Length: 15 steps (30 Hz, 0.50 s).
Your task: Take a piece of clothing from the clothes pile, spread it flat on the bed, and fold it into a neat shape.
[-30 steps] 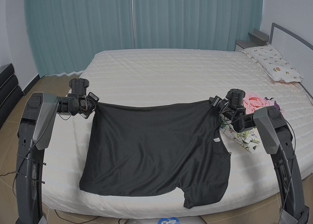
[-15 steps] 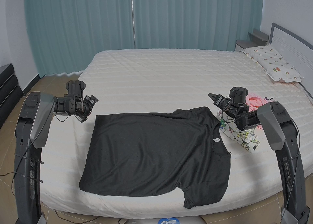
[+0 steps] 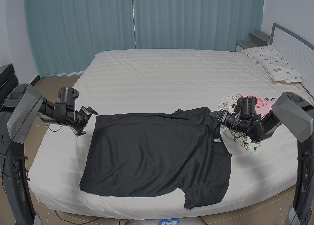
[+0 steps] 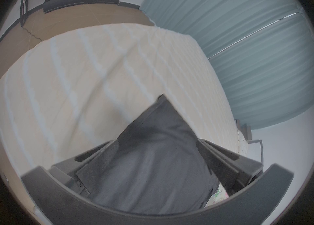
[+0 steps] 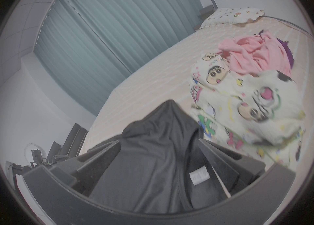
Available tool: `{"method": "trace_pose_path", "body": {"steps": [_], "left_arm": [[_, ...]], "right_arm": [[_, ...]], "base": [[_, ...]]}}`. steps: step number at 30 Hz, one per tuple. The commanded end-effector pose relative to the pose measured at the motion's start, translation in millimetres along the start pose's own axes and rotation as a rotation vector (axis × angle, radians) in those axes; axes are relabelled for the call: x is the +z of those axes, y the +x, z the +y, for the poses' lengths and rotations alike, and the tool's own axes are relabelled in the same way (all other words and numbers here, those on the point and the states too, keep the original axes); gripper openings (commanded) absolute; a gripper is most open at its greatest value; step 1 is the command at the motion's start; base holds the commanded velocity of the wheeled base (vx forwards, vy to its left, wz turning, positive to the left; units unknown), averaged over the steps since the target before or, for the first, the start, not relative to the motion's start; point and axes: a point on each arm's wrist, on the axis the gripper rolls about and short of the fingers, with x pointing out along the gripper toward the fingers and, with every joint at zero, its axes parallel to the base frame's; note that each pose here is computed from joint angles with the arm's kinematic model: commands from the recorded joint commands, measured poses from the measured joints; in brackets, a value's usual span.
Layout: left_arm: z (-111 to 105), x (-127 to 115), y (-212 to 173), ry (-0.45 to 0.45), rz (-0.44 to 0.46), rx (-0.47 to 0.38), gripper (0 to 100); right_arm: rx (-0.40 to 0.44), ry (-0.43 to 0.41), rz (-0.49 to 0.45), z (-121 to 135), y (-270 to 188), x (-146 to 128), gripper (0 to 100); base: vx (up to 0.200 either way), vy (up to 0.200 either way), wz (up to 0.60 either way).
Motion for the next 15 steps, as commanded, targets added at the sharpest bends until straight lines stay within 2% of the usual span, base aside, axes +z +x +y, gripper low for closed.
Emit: {"method": "trace_pose_path", "body": {"steps": [1, 6, 8, 9, 11, 13, 15], "left_arm": [[69.2, -75.9, -82.0, 0.047, 0.124, 0.026, 100], [96.9, -97.8, -87.1, 0.040, 0.160, 0.072, 100], [101.3, -101.6, -87.9, 0.039, 0.167, 0.076, 100], [112.7, -112.4, -83.9, 0.048, 0.188, 0.108, 100], [115.0, -120.1, -81.4, 0.078, 0.156, 0.116, 100], [122.4, -123.8, -81.6, 0.109, 0.102, 0.164, 100], [133.0, -129.3, -76.5, 0.163, 0.100, 0.219, 100]], "right_arm": [[-0.034, 0.010, 0.225, -0.5, -123.5, -63.3, 100], [-0.069, 0.058, 0.295, -8.6, -139.2, -88.7, 100], [-0.069, 0.076, 0.307, -8.9, -141.6, -93.6, 100], [-0.074, 0.112, 0.319, -11.5, -144.5, -100.7, 100], [-0.088, 0.129, 0.334, -17.1, -145.4, -107.7, 100], [-0.104, 0.133, 0.354, -23.2, -145.2, -115.3, 100], [-0.109, 0.137, 0.356, -28.3, -143.2, -120.8, 100]], "base": [[-0.200, 0.000, 0.00], [-0.200, 0.000, 0.00], [0.000, 0.000, 0.00], [0.000, 0.000, 0.00], [0.000, 0.000, 0.00], [0.000, 0.000, 0.00], [0.000, 0.000, 0.00]]}}
